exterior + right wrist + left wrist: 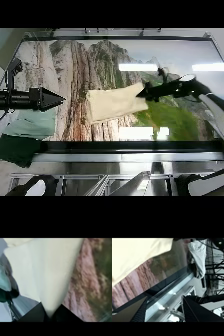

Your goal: Fold the shirts.

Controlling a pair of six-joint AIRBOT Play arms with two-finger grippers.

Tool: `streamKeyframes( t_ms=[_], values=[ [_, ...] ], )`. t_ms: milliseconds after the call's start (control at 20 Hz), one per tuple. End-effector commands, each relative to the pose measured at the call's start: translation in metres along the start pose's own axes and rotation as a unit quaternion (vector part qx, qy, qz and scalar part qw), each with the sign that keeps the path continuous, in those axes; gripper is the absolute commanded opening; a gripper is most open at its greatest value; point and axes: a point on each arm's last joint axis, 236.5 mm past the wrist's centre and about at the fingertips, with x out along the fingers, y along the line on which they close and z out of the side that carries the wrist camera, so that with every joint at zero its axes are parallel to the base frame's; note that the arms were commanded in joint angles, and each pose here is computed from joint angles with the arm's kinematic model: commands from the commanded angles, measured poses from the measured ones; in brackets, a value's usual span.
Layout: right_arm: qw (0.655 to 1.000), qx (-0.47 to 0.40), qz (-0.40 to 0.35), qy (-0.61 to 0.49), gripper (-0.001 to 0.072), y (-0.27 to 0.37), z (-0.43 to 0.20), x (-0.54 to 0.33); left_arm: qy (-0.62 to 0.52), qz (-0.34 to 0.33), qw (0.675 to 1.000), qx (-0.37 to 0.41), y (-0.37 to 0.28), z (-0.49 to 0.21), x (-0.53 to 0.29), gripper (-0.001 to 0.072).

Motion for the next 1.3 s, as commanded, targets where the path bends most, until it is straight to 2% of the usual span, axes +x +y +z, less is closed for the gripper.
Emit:
streamKeyframes(
  t_ms=[0, 100, 150, 250, 350, 500, 650, 750, 800, 850, 900, 1000, 1200, 1250],
  values=[
    [0.988, -0.025, -0.043, -0.148, 0.0020, 0.023, 0.065, -0.127, 0.000, 0.000, 1.000, 0.001, 0.000, 0.000, 0.000, 0.0467],
    [0.956, 0.021, -0.148, -0.253, 0.0020, -0.006, 0.075, -0.249, 0.001, 0.000, 1.000, 0.001, 0.000, 0.000, 0.000, 0.0467],
    [0.935, 0.059, -0.198, -0.288, 0.0020, -0.026, 0.060, -0.303, 0.000, 0.000, 1.000, 0.001, 0.000, 0.000, 0.000, 0.0467],
    [0.888, 0.149, -0.309, -0.306, 0.0020, -0.077, -0.002, -0.384, -0.006, 0.004, 1.000, 0.001, 0.002, 0.003, 0.000, 0.0467],
    [0.835, 0.234, -0.401, -0.297, 0.0020, -0.124, -0.070, -0.428, -0.005, 0.008, 1.000, 0.001, 0.004, 0.002, 0.000, 0.0467],
    [0.773, 0.329, -0.469, -0.274, 0.0020, -0.190, -0.158, -0.444, -0.007, 0.009, 1.000, 0.001, 0.004, 0.003, 0.000, 0.0467],
    [0.752, 0.392, -0.460, -0.263, 0.0021, -0.231, -0.208, -0.430, -0.009, 0.010, 1.000, 0.001, 0.005, 0.004, 0.000, 0.0467],
    [0.753, 0.401, -0.456, -0.253, 0.0034, -0.237, -0.219, -0.426, -0.009, 0.010, 1.000, 0.001, 0.005, 0.004, 0.000, 0.0467],
    [0.754, 0.402, -0.455, -0.251, 0.0249, -0.235, -0.220, -0.425, -0.009, 0.010, 1.000, 0.001, 0.005, 0.004, 0.000, 0.0468],
    [0.756, 0.405, -0.452, -0.247, 0.0672, -0.233, -0.221, -0.423, -0.009, 0.010, 1.000, 0.001, 0.005, 0.004, 0.000, 0.0467],
    [0.760, 0.404, -0.444, -0.248, 0.0695, -0.230, -0.219, -0.420, -0.009, 0.010, 1.000, 0.001, 0.005, 0.004, 0.000, 0.0468],
    [0.777, 0.399, -0.407, -0.267, 0.0695, -0.216, -0.204, -0.410, -0.009, 0.009, 1.000, 0.001, 0.004, 0.004, 0.000, 0.0467],
    [0.860, 0.293, -0.263, -0.325, 0.0694, -0.139, -0.129, -0.374, -0.011, 0.004, 1.000, 0.001, 0.002, 0.005, 0.000, 0.0467],
    [0.887, 0.244, -0.217, -0.328, 0.0660, -0.107, -0.106, -0.357, -0.014, 0.000, 1.000, 0.003, -0.001, 0.007, -0.001, 0.0464]
  ],
)
